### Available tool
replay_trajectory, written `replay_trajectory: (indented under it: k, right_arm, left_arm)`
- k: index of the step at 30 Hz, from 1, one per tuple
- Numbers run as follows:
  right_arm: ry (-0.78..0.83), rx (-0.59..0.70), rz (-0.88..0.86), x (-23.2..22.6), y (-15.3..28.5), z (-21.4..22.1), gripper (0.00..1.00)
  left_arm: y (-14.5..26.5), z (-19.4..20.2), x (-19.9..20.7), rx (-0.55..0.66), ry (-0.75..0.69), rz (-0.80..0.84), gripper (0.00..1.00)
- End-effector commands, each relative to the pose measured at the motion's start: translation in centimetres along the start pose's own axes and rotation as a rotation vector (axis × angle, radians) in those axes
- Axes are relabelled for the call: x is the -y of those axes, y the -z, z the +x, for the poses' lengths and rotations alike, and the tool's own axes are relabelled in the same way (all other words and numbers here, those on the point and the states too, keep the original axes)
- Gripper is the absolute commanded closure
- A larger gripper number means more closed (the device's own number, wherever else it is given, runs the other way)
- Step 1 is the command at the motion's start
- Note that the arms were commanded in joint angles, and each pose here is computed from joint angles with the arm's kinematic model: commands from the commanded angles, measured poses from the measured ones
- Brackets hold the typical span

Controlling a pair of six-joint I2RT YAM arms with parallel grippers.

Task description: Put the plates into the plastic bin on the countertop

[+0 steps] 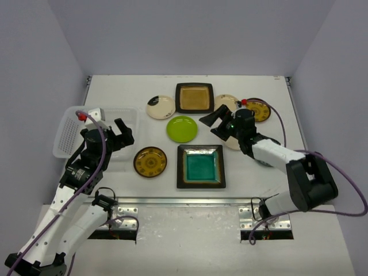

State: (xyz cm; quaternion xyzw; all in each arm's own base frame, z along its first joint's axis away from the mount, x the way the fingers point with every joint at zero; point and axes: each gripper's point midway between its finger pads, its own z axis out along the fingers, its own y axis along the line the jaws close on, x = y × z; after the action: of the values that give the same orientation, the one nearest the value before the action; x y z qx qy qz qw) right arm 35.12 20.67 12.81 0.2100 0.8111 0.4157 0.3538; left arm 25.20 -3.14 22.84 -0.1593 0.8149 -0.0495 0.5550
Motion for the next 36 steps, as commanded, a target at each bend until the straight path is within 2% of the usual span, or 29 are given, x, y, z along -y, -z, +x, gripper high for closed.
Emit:
replay_trajectory:
  k: [1,4,9,17,20,26,34,36]
  right_arm:
    - [-0.077,0.243,-0.08,-4.0,-5.2,-5.6,0.01]
    - [-0.143,0.275,-0.024,-3.6,-8.2,-6.7,0.01]
    - [-0.277,0.293,0.174,1.1,-12.5,-6.2,0.02]
    - [-0.382,0.376,0.333,6.1,-13.6,-5.7,0.09]
    - [-0.418,0.39,0.345,7.3,-14.4,-5.6,0.16]
    - [-0.509,0.428,0.364,9.3,-16.2,-5.4,0.23]
    - [-0.651,0.488,0.425,12.2,-17.7,-5.1,0.44]
    - [-0.668,0.5,0.441,12.8,-17.9,-5.0,0.54]
  left_arm:
    - [-0.3,-0.9,0.3,0.033,0.005,0.012,0.0]
    - [-0.5,-0.7,0.4,0.025,0.002,0.014,0.0]
    - [-0.5,-0.7,0.4,0.024,0.002,0.015,0.0]
    - [-0.5,-0.6,0.7,0.019,-0.003,0.032,0.0]
    - [-0.6,-0.5,0.8,0.017,-0.003,0.036,0.0]
    - [-0.6,-0.6,0.9,0.018,-0.005,0.041,0.0]
    - [-0.5,-0.7,1.1,0.022,-0.006,0.051,0.0]
    - [-0.5,-0.7,1.2,0.019,-0.007,0.055,0.0]
